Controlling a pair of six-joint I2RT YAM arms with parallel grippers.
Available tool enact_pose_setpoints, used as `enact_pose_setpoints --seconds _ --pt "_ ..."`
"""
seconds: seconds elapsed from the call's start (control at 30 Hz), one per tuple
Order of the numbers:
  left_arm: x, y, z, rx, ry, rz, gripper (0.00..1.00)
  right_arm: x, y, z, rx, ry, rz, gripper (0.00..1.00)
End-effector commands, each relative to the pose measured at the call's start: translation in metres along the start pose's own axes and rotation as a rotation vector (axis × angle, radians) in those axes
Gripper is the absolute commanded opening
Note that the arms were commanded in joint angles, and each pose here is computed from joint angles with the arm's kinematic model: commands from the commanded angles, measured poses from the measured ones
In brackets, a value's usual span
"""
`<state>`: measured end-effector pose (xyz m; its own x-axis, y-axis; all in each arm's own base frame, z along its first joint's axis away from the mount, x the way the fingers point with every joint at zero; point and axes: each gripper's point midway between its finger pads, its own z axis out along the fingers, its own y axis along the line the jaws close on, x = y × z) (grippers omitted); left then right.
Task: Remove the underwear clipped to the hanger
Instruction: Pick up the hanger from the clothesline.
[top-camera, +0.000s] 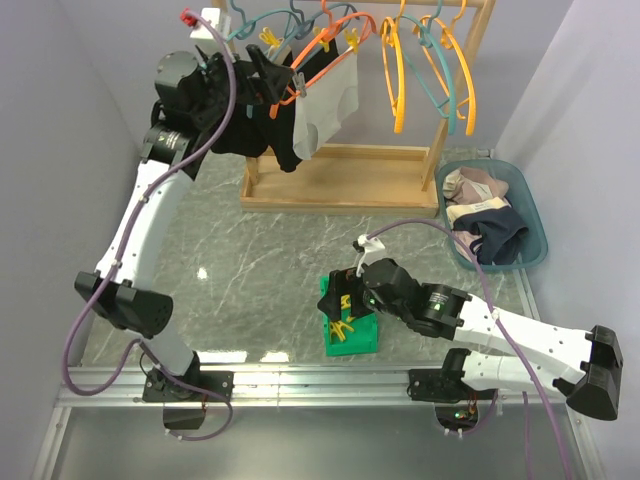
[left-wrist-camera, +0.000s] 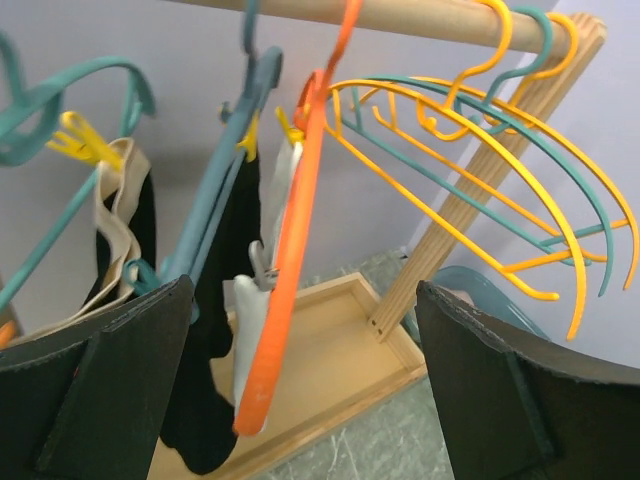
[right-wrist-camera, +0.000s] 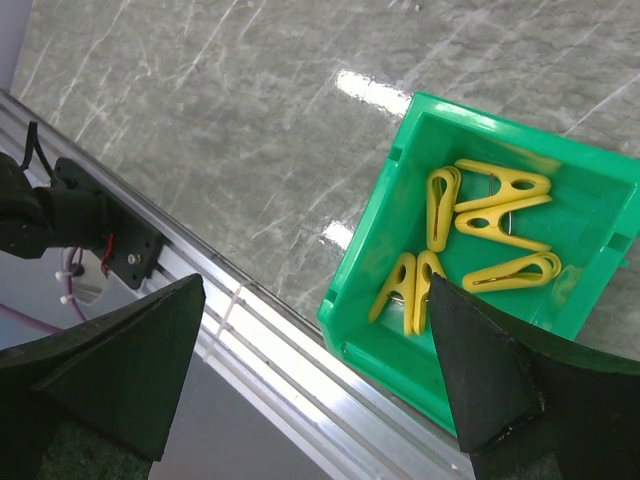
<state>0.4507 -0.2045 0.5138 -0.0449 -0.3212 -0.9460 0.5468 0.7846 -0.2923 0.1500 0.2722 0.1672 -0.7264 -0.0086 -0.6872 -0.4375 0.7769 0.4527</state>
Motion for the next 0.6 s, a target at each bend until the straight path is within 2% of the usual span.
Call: enact_pose_setpoints --seconds 0.0,0.3,0.47,0.57 --pt "0.0 -0.026 0.01 0.084 0.015 0.062 0.99 -0.007 -0.002 -0.001 0.006 -0.041 0.013 1.0" --pt "0.02 -0.008 0.021 -0.054 0.058 0.128 0.99 -0.005 -0.006 0.002 0.024 -0.034 -0.006 1.0" --pt "0.046 -0.008 0.027 -0.043 0.158 0.158 0.99 -0.004 -0.006 0.005 0.027 -0.032 -0.01 1.0" --pt "0.064 -0.01 0.03 -0.018 0.225 0.198 0.92 -0.004 -0.005 0.008 0.024 -0.027 -0.007 1.0"
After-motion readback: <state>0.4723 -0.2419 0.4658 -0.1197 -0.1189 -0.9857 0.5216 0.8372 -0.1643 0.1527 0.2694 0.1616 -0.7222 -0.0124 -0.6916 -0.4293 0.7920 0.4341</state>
